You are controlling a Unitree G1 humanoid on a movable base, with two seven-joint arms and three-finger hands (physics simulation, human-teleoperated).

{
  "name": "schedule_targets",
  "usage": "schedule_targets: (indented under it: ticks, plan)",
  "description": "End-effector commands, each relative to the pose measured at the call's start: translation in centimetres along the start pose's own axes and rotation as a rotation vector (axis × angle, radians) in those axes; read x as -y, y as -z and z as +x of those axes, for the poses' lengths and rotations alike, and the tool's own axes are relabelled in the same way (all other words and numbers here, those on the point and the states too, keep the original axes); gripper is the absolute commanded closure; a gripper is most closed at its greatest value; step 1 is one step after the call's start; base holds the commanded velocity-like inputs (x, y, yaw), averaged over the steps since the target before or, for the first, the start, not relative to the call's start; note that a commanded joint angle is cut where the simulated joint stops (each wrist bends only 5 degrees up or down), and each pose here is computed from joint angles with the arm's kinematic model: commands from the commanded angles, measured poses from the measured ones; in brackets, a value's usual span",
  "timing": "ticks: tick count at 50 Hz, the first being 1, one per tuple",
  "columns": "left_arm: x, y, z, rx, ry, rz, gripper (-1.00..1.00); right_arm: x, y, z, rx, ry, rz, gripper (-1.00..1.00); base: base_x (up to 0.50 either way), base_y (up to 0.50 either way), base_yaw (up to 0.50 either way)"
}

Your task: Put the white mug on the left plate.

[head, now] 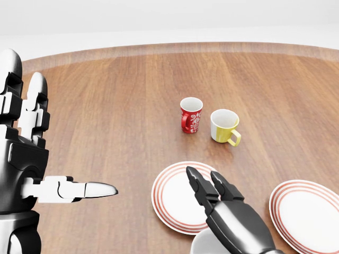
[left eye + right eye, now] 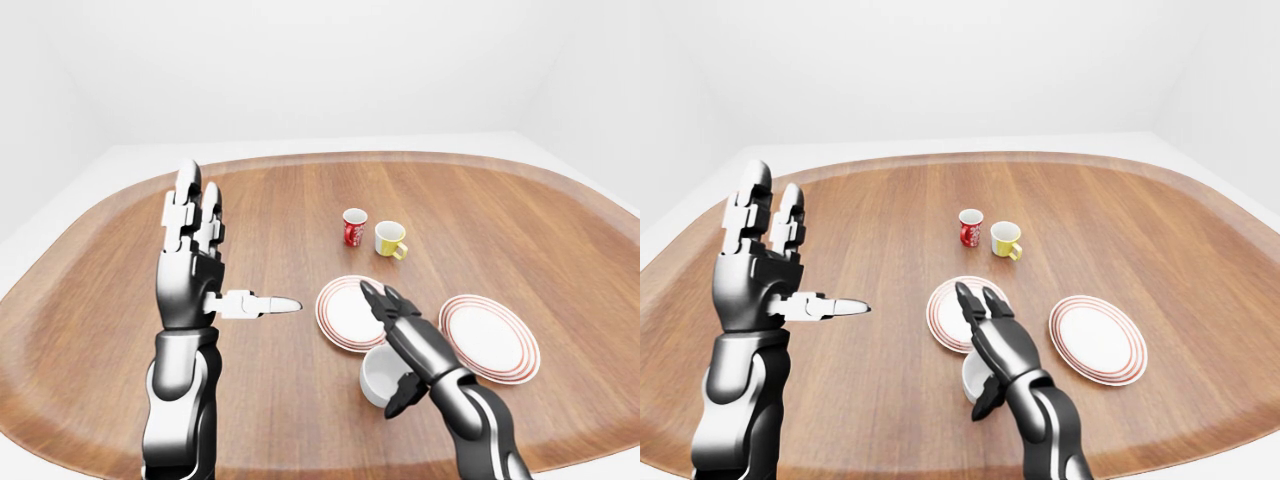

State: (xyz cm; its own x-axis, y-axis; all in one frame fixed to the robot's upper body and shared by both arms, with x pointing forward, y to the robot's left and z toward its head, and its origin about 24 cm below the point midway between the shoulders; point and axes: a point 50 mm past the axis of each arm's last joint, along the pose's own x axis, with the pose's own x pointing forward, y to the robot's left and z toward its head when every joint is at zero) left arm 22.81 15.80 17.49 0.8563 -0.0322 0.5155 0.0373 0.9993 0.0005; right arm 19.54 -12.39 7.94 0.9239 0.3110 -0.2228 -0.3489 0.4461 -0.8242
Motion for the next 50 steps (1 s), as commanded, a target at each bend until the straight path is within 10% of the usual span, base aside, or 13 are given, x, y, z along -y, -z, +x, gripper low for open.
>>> schedule_targets:
  ticks: [1,50]
  plan:
    - [0.0,0.0,0.0,0.0,-0.001,-0.001,-1.0,-0.6,0.1,0.2,-0.015,-0.016,-0.007,-1.0,0.0,0.0,0.0]
    - [-0.1,-0.1,0.0,0.002,-0.003,-0.003,-1.0,-1.4,1.6,1.1,-0.106,0.016,-0.103,-1.0,0.0,0.0,0.0]
